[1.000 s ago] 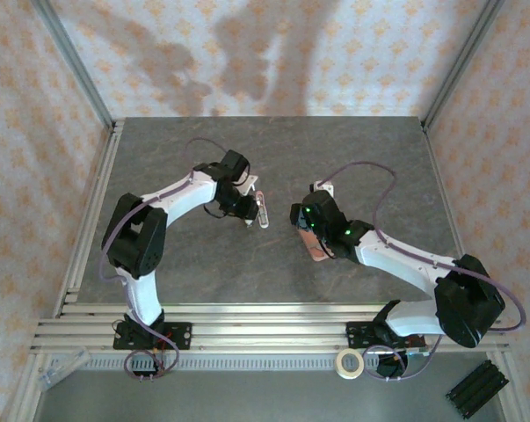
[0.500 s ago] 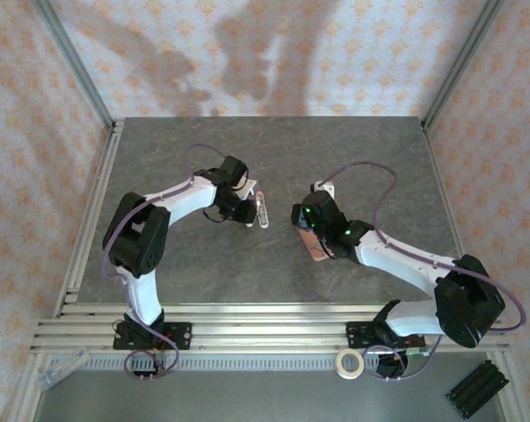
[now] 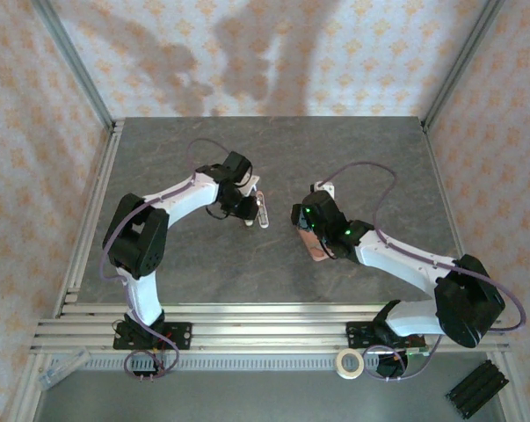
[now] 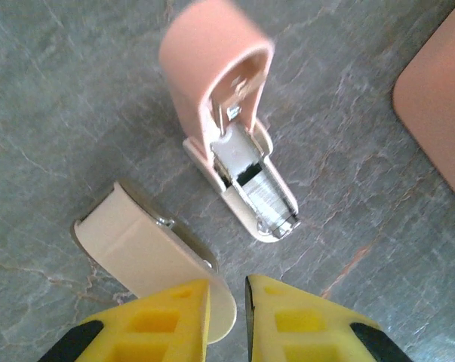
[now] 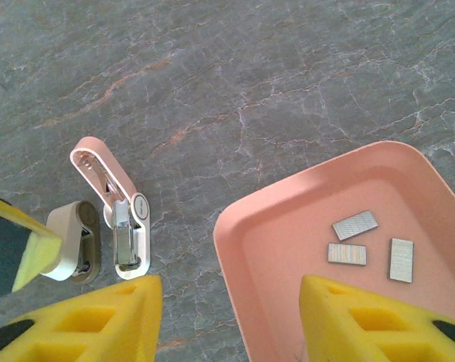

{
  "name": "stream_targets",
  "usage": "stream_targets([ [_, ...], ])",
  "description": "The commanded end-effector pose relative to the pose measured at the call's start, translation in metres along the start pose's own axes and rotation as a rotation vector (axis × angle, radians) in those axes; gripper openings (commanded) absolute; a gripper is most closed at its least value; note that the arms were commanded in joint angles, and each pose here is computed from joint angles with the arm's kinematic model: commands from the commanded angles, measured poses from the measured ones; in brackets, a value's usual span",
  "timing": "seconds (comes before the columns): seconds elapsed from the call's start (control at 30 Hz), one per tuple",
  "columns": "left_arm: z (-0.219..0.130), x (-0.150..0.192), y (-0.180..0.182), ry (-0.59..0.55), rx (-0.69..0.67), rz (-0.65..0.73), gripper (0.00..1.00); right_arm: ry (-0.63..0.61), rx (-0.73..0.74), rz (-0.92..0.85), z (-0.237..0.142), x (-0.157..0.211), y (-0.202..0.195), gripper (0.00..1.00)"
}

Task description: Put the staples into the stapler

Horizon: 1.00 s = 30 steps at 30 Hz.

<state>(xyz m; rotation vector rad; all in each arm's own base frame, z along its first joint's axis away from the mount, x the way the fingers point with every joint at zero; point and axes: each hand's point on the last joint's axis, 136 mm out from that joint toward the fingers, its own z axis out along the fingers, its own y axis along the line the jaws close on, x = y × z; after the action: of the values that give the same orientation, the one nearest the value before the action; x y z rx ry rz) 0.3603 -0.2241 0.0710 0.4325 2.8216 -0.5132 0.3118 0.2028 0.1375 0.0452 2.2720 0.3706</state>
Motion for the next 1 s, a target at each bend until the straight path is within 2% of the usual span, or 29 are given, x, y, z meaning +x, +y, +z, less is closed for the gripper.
stream_targets([
  [0.0, -0.024, -0.013, -0.007, -0.042, -0.015, 0.029, 0.21, -0.017, 0.020, 0.008, -0.002, -0.003, -0.004, 0.51],
  [0.2, -0.018, -0.006, -0.004, -0.027, -0.017, 0.015, 0.21, -0.017, 0.025, 0.009, -0.003, -0.002, -0.006, 0.51],
  [0.47, 0.036, 0.049, 0.020, 0.095, -0.045, -0.051, 0.21, -0.007, 0.024, 0.008, 0.001, 0.002, -0.006, 0.51],
  [0.57, 0.043, 0.058, 0.024, 0.123, -0.056, -0.054, 0.21, -0.007, 0.026, 0.005, 0.000, 0.001, -0.007, 0.51],
  [0.8, 0.017, 0.030, 0.011, 0.057, -0.041, -0.023, 0.23, -0.017, 0.030, 0.007, -0.003, -0.001, -0.007, 0.51],
  [0.9, -0.005, 0.005, -0.001, -0.013, -0.021, 0.002, 0.32, -0.017, 0.028, 0.009, -0.003, -0.001, -0.007, 0.51],
  [0.97, -0.018, -0.015, -0.010, -0.068, -0.002, 0.020, 0.42, -0.017, 0.028, 0.009, -0.002, -0.001, -0.007, 0.51],
])
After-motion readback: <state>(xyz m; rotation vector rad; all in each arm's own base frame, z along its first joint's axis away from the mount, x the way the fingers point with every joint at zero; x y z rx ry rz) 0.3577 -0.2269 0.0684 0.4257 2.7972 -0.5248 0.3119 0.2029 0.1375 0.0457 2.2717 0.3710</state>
